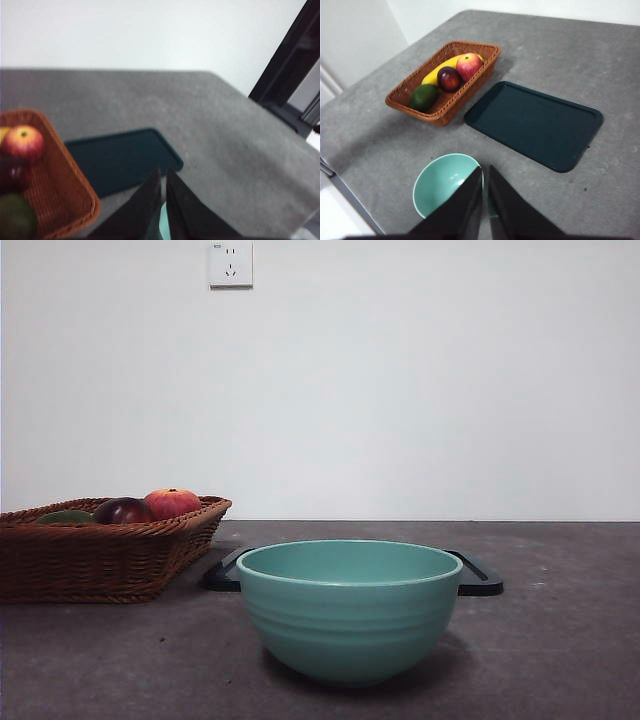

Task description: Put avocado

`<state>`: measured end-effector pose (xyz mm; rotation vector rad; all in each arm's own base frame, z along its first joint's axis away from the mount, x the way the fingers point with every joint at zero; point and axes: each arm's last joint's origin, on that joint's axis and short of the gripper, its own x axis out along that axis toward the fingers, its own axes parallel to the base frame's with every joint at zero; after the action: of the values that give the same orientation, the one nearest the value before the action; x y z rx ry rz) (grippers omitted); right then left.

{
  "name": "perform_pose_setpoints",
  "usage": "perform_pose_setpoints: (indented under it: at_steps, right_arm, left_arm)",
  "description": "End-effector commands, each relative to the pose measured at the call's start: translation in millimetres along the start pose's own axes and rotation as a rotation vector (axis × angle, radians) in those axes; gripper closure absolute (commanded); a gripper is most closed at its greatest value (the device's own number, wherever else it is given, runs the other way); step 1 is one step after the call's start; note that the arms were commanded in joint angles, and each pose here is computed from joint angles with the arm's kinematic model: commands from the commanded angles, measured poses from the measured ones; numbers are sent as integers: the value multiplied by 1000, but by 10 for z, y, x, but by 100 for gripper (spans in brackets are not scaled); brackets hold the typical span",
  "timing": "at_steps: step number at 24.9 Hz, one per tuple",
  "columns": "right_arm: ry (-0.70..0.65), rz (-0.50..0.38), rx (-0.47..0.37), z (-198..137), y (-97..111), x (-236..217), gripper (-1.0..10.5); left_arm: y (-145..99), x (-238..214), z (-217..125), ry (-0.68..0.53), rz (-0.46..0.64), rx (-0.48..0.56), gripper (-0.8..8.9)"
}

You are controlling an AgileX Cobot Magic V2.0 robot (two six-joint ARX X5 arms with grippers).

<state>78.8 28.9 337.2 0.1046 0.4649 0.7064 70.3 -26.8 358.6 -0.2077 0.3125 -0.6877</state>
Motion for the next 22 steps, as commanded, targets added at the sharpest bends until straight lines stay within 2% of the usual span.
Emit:
perform_pose_setpoints:
  at_steps: [1,5,7,8,9,12,15,22]
  right_arm:
    - [-13,4,-56,37,16,-21,935]
    - [-15,-4,-61,38,14,-21,934]
    - [-14,-3,-66,38,14,-21,913]
    - [-14,-3,-68,38,14,-21,875]
    - [-15,-3,-68,38,15,-22,806]
    - [-14,-3,-66,38,15,-22,542]
    - [-14,-3,-63,38,15,-22,445]
    - [-12,-3,-62,35,14,-22,445]
  left_arm:
    - [-19,-19,22,5,-6,61,784]
    - [-15,-20,-5,30,-4,57,781]
    - [-14,-20,-13,37,-3,55,712]
    - [-14,-20,-15,39,-3,53,644]
    - [-13,-20,-16,40,-2,52,527]
    - [-14,-20,-14,38,-3,52,247]
    - [-14,-20,-18,42,-3,41,220]
    - [-13,-20,-19,43,-2,15,221]
